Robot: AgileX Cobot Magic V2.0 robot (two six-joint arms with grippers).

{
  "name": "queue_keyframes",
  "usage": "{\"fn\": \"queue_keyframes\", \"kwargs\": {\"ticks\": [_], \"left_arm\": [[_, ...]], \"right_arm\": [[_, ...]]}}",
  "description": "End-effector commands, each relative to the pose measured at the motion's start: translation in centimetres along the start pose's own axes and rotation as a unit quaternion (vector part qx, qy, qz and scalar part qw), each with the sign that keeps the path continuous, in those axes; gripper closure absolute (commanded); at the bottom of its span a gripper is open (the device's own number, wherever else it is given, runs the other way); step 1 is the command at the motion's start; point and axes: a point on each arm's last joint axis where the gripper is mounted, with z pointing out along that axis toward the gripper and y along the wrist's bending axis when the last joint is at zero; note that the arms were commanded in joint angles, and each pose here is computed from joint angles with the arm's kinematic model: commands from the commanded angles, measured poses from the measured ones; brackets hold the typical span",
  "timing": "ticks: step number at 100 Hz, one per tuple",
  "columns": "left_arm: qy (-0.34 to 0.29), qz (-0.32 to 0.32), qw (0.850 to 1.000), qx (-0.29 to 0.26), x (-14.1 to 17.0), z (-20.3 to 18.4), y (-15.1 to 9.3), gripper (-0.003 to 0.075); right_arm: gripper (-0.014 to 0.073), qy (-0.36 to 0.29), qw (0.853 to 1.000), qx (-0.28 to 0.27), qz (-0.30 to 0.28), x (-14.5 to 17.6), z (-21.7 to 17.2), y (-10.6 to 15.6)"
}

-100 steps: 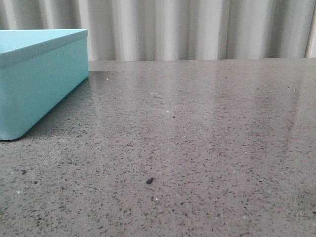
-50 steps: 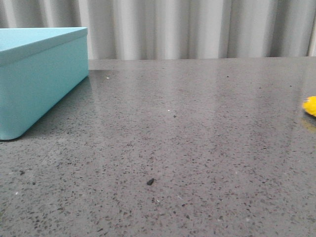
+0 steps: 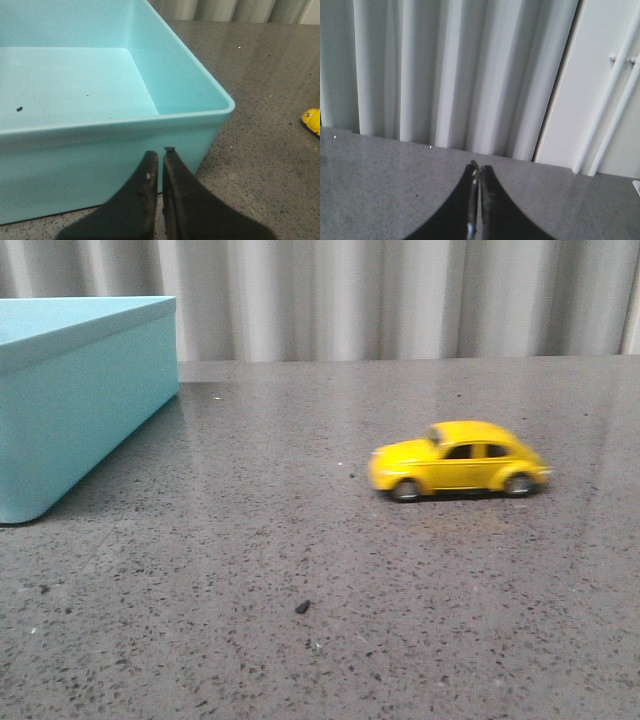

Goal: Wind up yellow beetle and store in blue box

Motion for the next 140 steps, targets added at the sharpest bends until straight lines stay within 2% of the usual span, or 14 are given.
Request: {"fn": "queue_keyframes", "kwargs": {"ticks": [1,33,48,72,90,95,99,112,117,123,130,140], "left_arm": [[-0.046,-0.010,0.999,-0.005,-1.6,0.0,0.0,0.0741],[-0.061,-0.028,0.998,-0.004,-2.0,-0.1,-0.1,0.0741],[-0.075,-0.019,0.997,0.001,-3.1,-0.5,-0.4,0.0741],[-0.062,0.103,0.993,0.011,-7.1,-0.4,-1.5,0.0741],[-0.016,0.201,0.978,0.044,-11.4,1.7,-2.8,0.0737],[-0.010,0.226,0.972,0.060,-12.7,2.6,-3.4,0.0709],[-0.005,0.245,0.967,0.074,-13.4,3.2,-3.9,0.0659],[0.026,0.304,0.945,0.118,-15.2,5.7,-5.7,0.0397],[0.049,0.319,0.937,0.132,-15.5,6.7,-6.2,0.0330],[0.069,0.319,0.934,0.147,-15.8,8.1,-6.8,0.0316],[0.093,0.310,0.932,0.164,-15.9,9.6,-7.6,0.0349],[0.140,0.328,0.915,0.191,-15.5,11.5,-8.6,0.0391]], "right_arm": [[0.0636,-0.035,0.999,0.004,-0.013,-1.0,-0.3,-0.2],[0.0636,-0.043,0.999,-0.021,-0.013,-1.1,-0.3,0.1],[0.0636,-0.043,0.999,-0.021,-0.013,-1.1,-0.3,0.1],[0.0636,-0.044,0.999,-0.031,0.000,-1.2,-0.3,0.3],[0.0636,-0.044,0.998,-0.035,0.005,-1.2,-0.4,0.4],[0.0636,-0.044,0.998,-0.039,0.011,-1.2,-0.4,0.4],[0.0636,-0.044,0.998,-0.043,0.015,-1.2,-0.4,0.5],[0.0636,-0.038,0.998,-0.056,0.018,-1.1,-0.4,0.7],[0.0636,-0.034,0.997,-0.063,0.018,-1.0,-0.4,0.8],[0.0636,-0.028,0.997,-0.069,0.018,-0.8,-0.3,0.9],[0.0636,-0.020,0.997,-0.076,0.018,-0.5,-0.2,1.0],[0.0636,-0.003,0.997,-0.081,0.017,0.3,0.3,1.3]]}}
